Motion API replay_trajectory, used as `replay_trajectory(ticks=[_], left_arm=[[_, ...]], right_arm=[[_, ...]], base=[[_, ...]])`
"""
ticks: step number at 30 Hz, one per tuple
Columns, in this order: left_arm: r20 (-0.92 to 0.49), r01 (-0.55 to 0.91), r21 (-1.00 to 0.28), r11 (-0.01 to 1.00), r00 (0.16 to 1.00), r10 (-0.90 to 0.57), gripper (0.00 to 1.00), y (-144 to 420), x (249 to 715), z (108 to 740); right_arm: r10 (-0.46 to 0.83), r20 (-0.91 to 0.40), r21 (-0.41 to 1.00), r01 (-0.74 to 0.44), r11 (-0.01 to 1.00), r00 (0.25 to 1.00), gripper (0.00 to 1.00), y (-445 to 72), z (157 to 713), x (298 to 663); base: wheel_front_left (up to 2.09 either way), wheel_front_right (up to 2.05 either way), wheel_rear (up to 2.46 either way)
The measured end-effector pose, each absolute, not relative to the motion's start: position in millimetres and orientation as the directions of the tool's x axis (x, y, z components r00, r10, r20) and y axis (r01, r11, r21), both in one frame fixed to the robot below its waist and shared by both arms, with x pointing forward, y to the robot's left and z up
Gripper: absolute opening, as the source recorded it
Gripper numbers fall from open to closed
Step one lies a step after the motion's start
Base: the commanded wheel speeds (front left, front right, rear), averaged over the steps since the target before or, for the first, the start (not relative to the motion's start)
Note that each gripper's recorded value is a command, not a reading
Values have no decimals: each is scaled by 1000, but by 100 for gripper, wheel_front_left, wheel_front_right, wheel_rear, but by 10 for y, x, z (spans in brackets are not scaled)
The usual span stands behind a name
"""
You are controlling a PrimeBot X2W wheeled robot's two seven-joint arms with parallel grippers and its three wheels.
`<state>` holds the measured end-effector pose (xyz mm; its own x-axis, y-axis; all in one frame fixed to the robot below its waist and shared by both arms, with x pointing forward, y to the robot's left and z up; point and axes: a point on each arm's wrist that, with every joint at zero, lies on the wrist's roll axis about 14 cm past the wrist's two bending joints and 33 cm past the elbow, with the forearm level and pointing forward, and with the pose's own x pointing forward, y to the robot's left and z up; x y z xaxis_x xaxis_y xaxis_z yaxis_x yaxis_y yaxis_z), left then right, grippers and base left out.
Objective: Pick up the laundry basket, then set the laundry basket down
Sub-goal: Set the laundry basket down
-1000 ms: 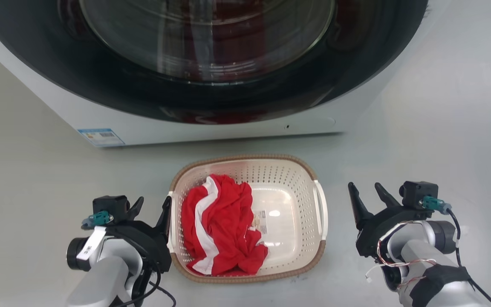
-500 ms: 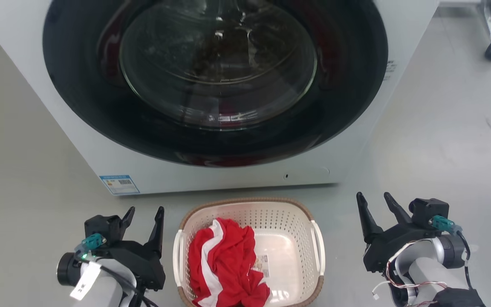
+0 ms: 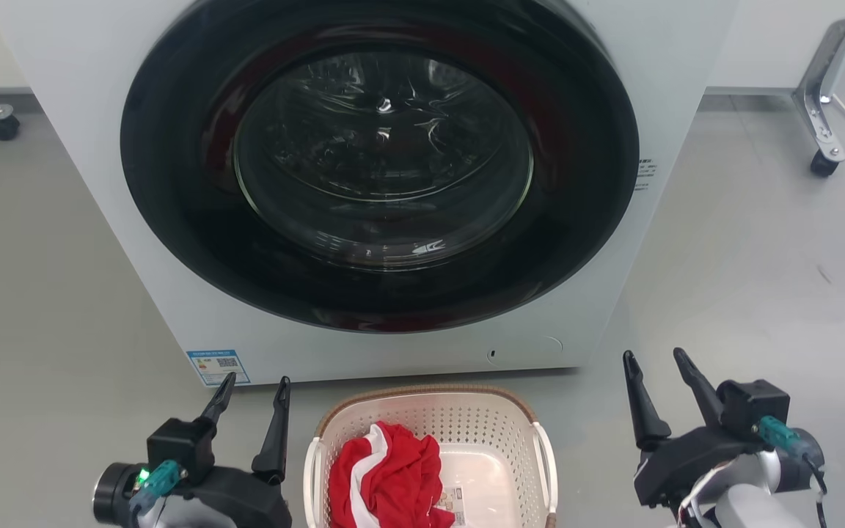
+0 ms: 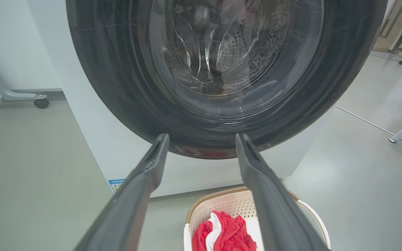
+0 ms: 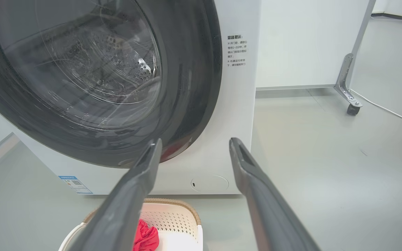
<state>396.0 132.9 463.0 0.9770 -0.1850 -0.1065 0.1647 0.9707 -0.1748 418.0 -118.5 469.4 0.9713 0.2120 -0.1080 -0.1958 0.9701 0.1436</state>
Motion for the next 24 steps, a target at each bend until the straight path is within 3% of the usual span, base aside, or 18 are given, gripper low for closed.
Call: replay_trajectory(ticks=[24], left_arm=[[37, 119, -169, 978, 993, -114, 100, 1473, 3451, 5027]], right_arm=[[163, 75, 116, -171, 978, 984, 100, -1318, 5153, 3603]], base=[[0, 0, 0]])
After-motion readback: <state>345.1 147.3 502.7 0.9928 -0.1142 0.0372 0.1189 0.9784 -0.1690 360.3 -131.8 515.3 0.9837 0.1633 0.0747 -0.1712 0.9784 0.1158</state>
